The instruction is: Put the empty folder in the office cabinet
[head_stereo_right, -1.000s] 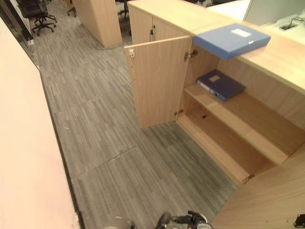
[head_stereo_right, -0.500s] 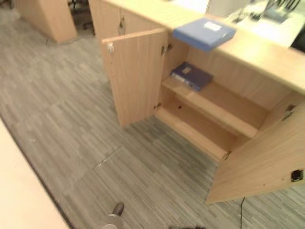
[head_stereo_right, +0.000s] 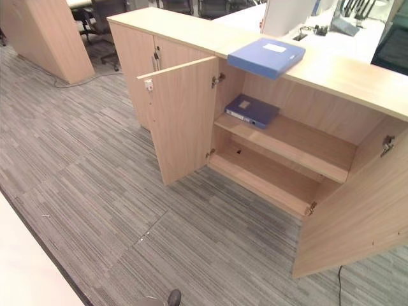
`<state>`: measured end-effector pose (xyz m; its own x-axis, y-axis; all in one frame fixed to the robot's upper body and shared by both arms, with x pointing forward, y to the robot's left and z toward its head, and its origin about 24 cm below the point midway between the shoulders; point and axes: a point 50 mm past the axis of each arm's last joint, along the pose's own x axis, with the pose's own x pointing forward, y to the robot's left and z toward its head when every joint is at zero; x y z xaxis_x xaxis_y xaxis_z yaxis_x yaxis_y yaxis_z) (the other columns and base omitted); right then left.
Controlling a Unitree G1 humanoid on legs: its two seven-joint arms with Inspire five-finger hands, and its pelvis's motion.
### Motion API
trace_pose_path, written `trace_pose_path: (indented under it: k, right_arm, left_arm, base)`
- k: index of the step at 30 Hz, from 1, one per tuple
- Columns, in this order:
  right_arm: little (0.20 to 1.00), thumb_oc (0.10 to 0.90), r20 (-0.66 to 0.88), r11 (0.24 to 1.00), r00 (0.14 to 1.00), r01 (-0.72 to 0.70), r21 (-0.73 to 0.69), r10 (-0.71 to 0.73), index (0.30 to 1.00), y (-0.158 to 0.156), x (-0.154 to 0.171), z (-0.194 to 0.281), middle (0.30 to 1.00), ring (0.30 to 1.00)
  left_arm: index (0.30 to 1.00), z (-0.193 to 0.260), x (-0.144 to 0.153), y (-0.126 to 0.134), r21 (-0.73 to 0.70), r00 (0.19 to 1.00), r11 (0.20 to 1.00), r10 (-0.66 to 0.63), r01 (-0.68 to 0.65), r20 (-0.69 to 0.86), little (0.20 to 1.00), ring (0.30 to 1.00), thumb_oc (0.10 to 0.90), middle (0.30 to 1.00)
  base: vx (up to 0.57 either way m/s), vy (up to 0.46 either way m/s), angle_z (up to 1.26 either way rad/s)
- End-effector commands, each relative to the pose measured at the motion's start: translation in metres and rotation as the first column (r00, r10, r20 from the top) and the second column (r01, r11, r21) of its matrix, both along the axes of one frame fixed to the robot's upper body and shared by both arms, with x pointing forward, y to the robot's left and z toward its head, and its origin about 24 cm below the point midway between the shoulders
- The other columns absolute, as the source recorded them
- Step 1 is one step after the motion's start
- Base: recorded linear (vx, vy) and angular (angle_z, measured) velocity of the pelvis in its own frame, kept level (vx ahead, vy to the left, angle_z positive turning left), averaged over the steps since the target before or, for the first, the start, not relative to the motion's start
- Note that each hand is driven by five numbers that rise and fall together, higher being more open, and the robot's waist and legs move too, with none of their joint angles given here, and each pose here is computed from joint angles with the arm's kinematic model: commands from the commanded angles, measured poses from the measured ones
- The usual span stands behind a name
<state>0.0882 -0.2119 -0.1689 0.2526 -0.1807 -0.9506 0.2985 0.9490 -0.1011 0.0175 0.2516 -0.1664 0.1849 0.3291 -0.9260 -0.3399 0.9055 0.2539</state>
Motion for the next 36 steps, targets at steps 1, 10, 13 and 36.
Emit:
trace_pose_path:
  k: [1,10,13,36]
  right_arm:
    - [0.900,0.800,0.123,0.999,0.992,-0.027,-0.025,0.030,0.900,-0.012,0.035,0.012,0.900,0.900]
    - [0.900,0.800,0.142,1.000,0.990,-0.019,-0.021,0.021,0.900,-0.010,0.036,0.012,0.900,0.900]
    - [0.900,0.800,0.131,1.000,0.991,-0.010,-0.021,0.012,0.900,-0.009,0.031,0.010,0.900,0.900]
    - [0.900,0.800,0.102,0.998,0.995,-0.015,-0.062,0.021,0.900,-0.016,0.024,0.010,0.900,0.900]
  left_arm:
    - [0.900,0.002,-0.004,0.008,0.034,1.000,0.999,-0.025,0.025,-0.016,0.900,0.900,0.800,0.900]
    - [0.900,0.000,-0.017,0.002,0.007,0.996,0.999,-0.045,0.046,-0.071,0.900,0.900,0.800,0.900]
    - [0.900,0.000,-0.014,0.002,0.006,0.998,1.000,-0.029,0.029,-0.061,0.900,0.900,0.800,0.900]
    - [0.900,0.000,0.015,-0.001,0.005,0.999,1.000,-0.031,0.030,0.023,0.900,0.900,0.800,0.900]
  base:
    - [0.05,0.097,-0.26]
    - [0.08,0.158,-0.21]
    - [0.10,0.111,-0.35]
    - [0.15,-0.030,-0.26]
